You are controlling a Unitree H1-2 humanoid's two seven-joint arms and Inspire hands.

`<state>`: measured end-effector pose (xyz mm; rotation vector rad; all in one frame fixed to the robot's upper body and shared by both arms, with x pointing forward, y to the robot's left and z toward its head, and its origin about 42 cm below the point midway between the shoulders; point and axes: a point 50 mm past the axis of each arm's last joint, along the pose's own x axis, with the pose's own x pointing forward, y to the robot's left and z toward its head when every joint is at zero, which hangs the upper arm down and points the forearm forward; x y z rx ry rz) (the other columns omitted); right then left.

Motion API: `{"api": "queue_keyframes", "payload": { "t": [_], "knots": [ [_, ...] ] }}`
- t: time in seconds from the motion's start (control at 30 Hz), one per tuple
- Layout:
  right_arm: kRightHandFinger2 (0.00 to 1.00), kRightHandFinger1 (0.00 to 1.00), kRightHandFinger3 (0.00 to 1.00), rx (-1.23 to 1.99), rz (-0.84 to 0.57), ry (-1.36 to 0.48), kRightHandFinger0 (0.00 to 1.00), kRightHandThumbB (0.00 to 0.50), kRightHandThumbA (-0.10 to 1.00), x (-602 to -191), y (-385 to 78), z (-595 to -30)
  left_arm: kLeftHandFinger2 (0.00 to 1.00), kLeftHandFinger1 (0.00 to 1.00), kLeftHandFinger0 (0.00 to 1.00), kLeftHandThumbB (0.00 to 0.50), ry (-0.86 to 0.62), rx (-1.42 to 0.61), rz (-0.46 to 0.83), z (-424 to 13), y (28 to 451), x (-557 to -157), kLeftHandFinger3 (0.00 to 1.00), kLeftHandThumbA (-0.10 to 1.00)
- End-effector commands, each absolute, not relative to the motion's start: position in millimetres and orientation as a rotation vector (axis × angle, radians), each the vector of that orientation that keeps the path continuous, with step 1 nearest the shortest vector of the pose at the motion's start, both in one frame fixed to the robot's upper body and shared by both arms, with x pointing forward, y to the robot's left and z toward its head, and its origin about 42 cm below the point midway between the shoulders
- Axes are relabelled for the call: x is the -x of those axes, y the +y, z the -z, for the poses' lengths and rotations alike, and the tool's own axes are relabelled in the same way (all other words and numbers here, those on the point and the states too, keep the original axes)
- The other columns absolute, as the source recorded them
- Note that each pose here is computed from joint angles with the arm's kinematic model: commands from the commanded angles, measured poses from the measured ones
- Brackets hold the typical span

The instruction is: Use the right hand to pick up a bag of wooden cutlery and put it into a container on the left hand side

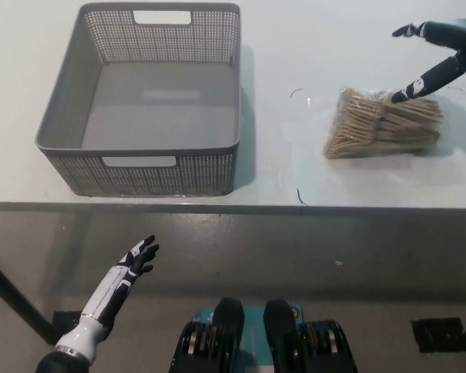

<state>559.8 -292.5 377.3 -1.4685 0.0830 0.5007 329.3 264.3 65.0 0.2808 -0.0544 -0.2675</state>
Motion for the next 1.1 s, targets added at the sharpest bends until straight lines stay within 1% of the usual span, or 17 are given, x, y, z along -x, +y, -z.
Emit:
{"api": "queue_keyframes", "payload": {
  "t": [0.0, 0.13, 0.23, 0.27, 0.37, 0.4, 0.53, 0.67, 0.7, 0.73, 0.8, 0.87, 0.9, 1.07],
  "knots": [
    [1.00, 1.00, 1.00, 1.520, -0.500, 0.031, 1.00, 0.500, 1.00, -567, -280, -409, 1.00, 1.00, 1.00, 0.228, -0.116, -0.310, 0.297, -76, 263, -331, 1.00, 1.00],
    [1.00, 1.00, 1.00, 1.527, -0.546, 0.051, 1.00, 0.500, 1.00, -574, -272, -401, 1.00, 1.00, 1.00, 0.237, -0.110, -0.299, 0.300, -73, 261, -328, 1.00, 1.00],
    [1.00, 1.00, 1.00, 1.554, -0.559, 0.079, 1.00, 0.500, 1.00, -577, -269, -397, 1.00, 1.00, 1.00, 0.254, -0.111, -0.309, 0.294, -72, 261, -325, 1.00, 1.00],
    [1.00, 1.00, 1.00, 1.564, -0.566, 0.082, 1.00, 0.500, 1.00, -579, -268, -396, 1.00, 1.00, 1.00, 0.252, -0.112, -0.305, 0.296, -72, 260, -325, 1.00, 1.00],
    [1.00, 1.00, 1.00, 1.552, -0.559, 0.102, 1.00, 0.500, 1.00, -582, -270, -396, 1.00, 1.00, 1.00, 0.253, -0.120, -0.304, 0.300, -77, 260, -327, 1.00, 1.00],
    [1.00, 1.00, 1.00, 1.545, -0.551, 0.125, 1.00, 0.500, 1.00, -585, -271, -394, 1.00, 1.00, 1.00, 0.262, -0.124, -0.303, 0.301, -77, 260, -327, 1.00, 1.00],
    [1.00, 1.00, 1.00, 1.539, -0.555, 0.158, 1.00, 0.500, 1.00, -587, -276, -389, 1.00, 1.00, 1.00, 0.258, -0.127, -0.303, 0.313, -78, 259, -328, 1.00, 1.00],
    [1.00, 1.00, 1.00, 1.543, -0.564, 0.191, 1.00, 0.500, 1.00, -589, -281, -377, 1.00, 1.00, 1.00, 0.281, -0.129, -0.314, 0.320, -78, 256, -328, 1.00, 1.00],
    [1.00, 1.00, 1.00, 1.555, -0.568, 0.196, 1.00, 0.488, 1.00, -589, -282, -375, 1.00, 1.00, 1.00, 0.285, -0.130, -0.311, 0.319, -78, 255, -328, 1.00, 1.00],
    [1.00, 1.00, 1.00, 1.563, -0.572, 0.202, 1.00, 0.487, 1.00, -589, -281, -373, 1.00, 1.00, 1.00, 0.287, -0.129, -0.309, 0.320, -77, 255, -328, 1.00, 1.00],
    [1.00, 1.00, 1.00, 1.556, -0.574, 0.224, 1.00, 0.452, 0.93, -589, -280, -365, 1.00, 1.00, 1.00, 0.287, -0.127, -0.310, 0.319, -78, 255, -327, 1.00, 1.00],
    [1.00, 1.00, 1.00, 1.566, -0.578, 0.242, 1.00, 0.485, 0.92, -590, -279, -361, 1.00, 1.00, 1.00, 0.291, -0.126, -0.310, 0.316, -78, 256, -325, 1.00, 1.00],
    [1.00, 1.00, 1.00, 1.558, -0.579, 0.249, 1.00, 0.497, 0.94, -590, -279, -359, 1.00, 1.00, 1.00, 0.293, -0.127, -0.309, 0.316, -78, 256, -325, 1.00, 1.00],
    [1.00, 1.00, 1.00, 1.494, -0.571, 0.308, 1.00, 0.500, 0.91, -589, -289, -348, 1.00, 1.00, 1.00, 0.284, -0.139, -0.310, 0.332, -83, 256, -330, 1.00, 1.00]
  ]
}}
